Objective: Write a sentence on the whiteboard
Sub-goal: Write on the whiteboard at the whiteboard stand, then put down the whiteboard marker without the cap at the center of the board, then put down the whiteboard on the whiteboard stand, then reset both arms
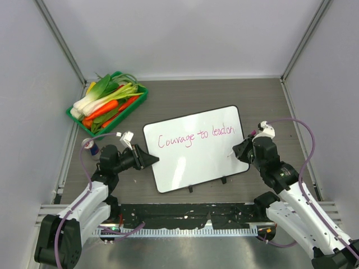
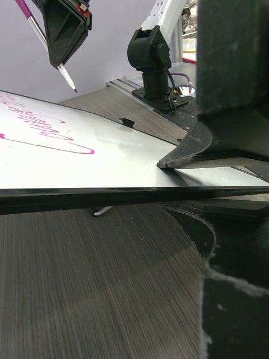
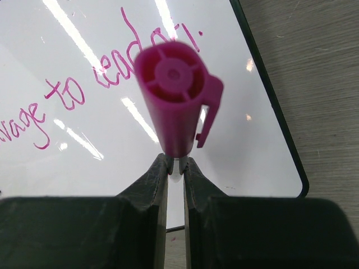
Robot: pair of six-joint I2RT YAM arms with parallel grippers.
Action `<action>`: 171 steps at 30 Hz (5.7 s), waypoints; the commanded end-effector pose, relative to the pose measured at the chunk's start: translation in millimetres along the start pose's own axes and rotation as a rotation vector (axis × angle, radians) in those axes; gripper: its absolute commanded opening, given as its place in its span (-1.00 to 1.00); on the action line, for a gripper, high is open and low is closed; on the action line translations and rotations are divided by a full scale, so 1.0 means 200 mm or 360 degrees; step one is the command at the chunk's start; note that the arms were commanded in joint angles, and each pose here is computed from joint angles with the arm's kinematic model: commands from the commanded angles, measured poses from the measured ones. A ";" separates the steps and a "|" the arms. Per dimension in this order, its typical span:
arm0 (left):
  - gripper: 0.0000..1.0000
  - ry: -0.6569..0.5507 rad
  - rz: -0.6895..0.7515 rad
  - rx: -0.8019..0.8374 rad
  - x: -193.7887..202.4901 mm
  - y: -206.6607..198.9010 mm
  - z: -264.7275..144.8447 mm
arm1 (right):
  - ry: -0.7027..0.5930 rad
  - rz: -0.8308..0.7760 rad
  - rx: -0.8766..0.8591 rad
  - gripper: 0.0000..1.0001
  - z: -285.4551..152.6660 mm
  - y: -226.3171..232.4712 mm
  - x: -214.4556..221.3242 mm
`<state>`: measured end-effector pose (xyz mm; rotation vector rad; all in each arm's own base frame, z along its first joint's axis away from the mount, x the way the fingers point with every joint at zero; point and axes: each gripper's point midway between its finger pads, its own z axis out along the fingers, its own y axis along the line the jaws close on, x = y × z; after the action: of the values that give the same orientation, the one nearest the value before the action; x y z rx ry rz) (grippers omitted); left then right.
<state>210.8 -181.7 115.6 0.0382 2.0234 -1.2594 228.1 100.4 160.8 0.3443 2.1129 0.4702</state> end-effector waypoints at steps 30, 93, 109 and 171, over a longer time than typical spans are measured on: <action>-0.87 -0.0114 0.0112 -0.0145 -0.08 0.06 -0.01 | -0.0369 0.0012 0.0025 -0.98 -0.09 0.14 -0.55; 0.99 -0.0165 0.0158 -0.0059 -0.07 -0.01 -0.05 | 0.0224 0.1206 0.0197 -0.98 0.51 -0.73 -0.06; 0.99 -0.0154 0.0156 -0.0055 -0.07 -0.01 -0.05 | 0.0268 0.1272 0.0166 -0.31 0.52 -0.76 -0.01; 0.99 -0.0558 -0.0017 -0.0902 -0.50 -0.03 -0.42 | -0.0335 0.0373 0.0269 0.77 0.18 -0.31 -0.71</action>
<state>232.6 -91.0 191.3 -0.4335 1.9413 -0.6779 326.3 -1.2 195.1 0.7716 1.9666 0.4770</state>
